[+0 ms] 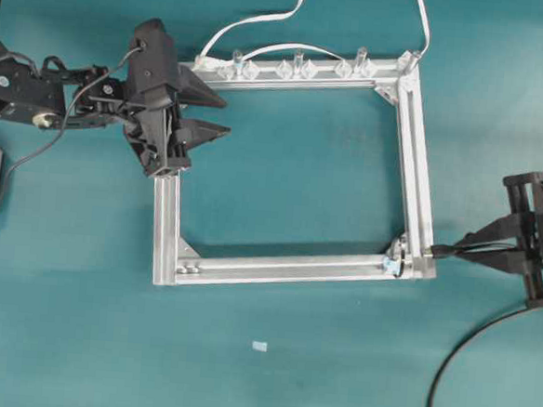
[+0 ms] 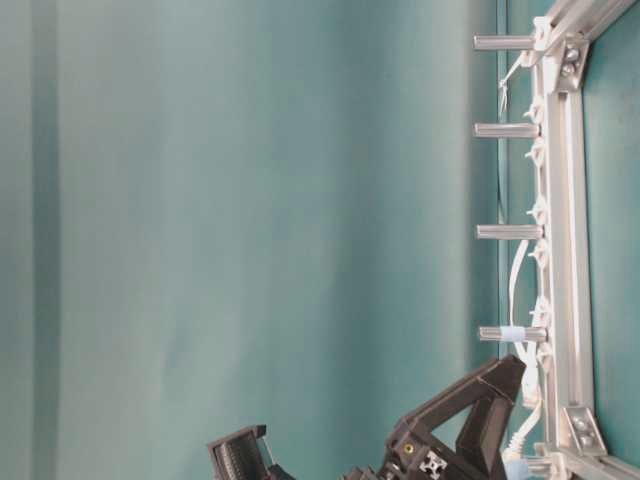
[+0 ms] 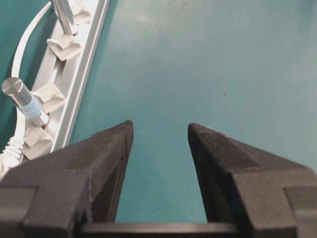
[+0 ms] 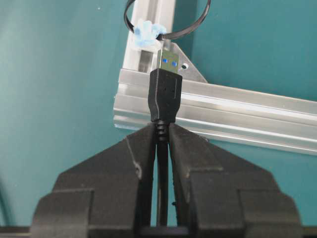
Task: Insert the wire through the string loop located on the right side.
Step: 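Push the USB plug through the black zip-tie loop with right gripper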
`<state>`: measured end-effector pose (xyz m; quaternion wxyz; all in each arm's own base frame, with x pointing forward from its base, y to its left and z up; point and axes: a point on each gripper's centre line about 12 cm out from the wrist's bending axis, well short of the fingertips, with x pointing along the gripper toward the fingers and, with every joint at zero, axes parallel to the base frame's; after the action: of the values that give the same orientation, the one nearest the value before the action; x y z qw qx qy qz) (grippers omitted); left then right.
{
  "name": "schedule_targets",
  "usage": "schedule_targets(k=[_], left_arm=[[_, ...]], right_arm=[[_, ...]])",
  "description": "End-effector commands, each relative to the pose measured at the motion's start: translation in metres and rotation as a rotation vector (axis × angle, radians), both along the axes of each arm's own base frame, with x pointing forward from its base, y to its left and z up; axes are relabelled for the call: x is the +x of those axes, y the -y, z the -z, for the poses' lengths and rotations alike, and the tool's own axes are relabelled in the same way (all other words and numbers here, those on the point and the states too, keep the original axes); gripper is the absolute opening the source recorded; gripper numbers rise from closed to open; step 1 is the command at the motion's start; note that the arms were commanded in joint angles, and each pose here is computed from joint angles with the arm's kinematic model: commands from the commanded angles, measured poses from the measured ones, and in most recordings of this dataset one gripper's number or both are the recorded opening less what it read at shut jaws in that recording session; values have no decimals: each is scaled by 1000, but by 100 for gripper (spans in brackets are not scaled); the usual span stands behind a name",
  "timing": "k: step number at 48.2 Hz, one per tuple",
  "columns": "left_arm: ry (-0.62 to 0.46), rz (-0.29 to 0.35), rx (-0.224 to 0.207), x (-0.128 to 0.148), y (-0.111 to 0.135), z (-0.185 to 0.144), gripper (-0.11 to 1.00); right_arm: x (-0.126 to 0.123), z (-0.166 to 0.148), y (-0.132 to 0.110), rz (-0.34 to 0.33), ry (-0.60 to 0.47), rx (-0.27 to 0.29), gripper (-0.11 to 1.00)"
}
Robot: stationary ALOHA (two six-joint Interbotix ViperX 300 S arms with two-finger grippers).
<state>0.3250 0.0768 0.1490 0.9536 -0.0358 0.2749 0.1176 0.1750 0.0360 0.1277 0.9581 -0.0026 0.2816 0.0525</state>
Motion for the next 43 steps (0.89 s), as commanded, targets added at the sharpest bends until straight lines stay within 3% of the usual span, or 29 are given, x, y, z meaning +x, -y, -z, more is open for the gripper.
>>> schedule_targets(k=[1, 32, 43], left_arm=[[39, 0, 7, 4, -1, -12, 50], [45, 0, 8, 5, -1, -14, 50], [50, 4, 9, 7, 0, -16, 50]], right_arm=[[4, -5, -1, 1, 17, -1, 12], [5, -5, -1, 1, 17, -1, 12], [16, -6, -3, -1, 13, -25, 12]])
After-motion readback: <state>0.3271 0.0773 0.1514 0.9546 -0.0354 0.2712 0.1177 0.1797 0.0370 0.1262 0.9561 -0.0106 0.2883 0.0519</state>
